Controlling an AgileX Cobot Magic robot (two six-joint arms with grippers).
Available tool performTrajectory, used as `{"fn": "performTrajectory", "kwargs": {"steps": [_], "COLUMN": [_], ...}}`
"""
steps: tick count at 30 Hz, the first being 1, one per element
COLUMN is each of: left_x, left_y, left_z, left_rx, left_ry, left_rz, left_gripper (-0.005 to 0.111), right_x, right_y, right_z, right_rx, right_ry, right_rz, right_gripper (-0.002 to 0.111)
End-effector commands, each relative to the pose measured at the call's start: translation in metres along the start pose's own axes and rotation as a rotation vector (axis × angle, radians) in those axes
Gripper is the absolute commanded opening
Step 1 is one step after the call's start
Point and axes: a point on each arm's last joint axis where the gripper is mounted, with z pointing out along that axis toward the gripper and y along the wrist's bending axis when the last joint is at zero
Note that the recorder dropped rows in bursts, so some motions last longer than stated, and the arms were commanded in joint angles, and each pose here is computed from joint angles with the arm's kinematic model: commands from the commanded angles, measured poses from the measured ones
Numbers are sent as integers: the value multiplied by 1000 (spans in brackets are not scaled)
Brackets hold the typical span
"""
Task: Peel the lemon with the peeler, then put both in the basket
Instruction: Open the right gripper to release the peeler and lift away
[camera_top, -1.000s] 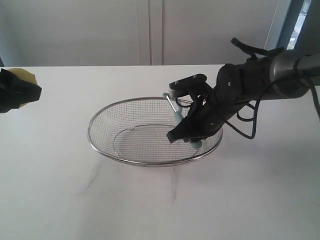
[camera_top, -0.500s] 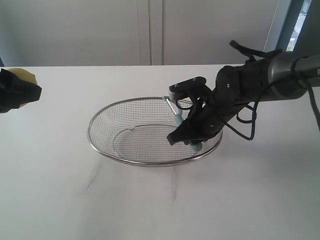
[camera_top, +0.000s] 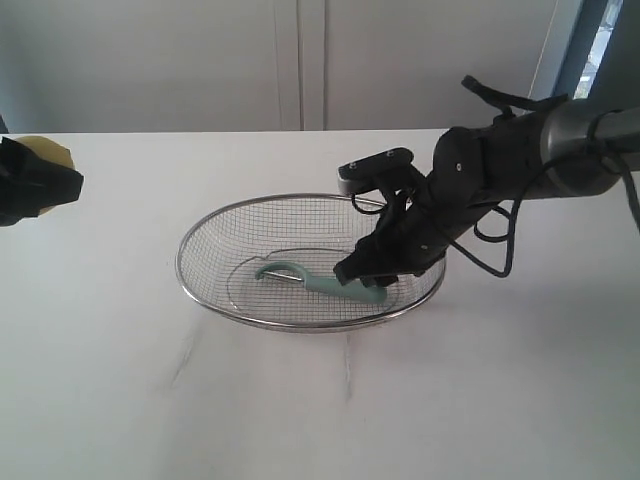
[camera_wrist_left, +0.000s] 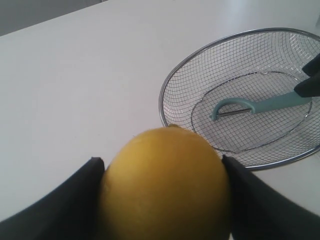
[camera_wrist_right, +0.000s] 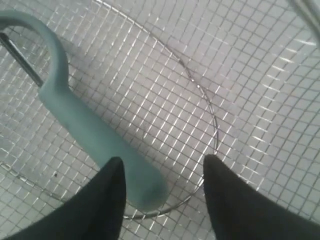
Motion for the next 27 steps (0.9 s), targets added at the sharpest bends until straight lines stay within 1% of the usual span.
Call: {"fn": "performTrajectory", "kwargs": {"steps": [1,6,10,12,16,21,27], "left_x": [-4,-4,-4,-4,-4,-4,-5], "left_y": [-1,-1,-1,-1,-1,-1,-2], "left_z": [-3,-3,-3,-3,-3,-3,-3], "left_rx": [0,0,0,1,1,3,7], "left_ry": [-26,-26,-26,-27,-27,-29,-38], "left_rz": [-18,-18,-18,-20,-20,-26,-37], "left_gripper": [0,0,0,0,0,0,0], "right_x": [-13,-24,-25,-24,-17,-7,9], "right_y": [1,4,7,9,12,13,14], "right_z": [-30,-72,-107,-125,-156,-192,-229], "right_rx": [10,16,13,9,12,58,92], "right_ry": [-95,-186,-231,-243,-244,-263,-275], "right_rz": [-16,-29,-38,-42,-68,-112,-133], "right_gripper": [47,45,39,34,19,0,0]}}
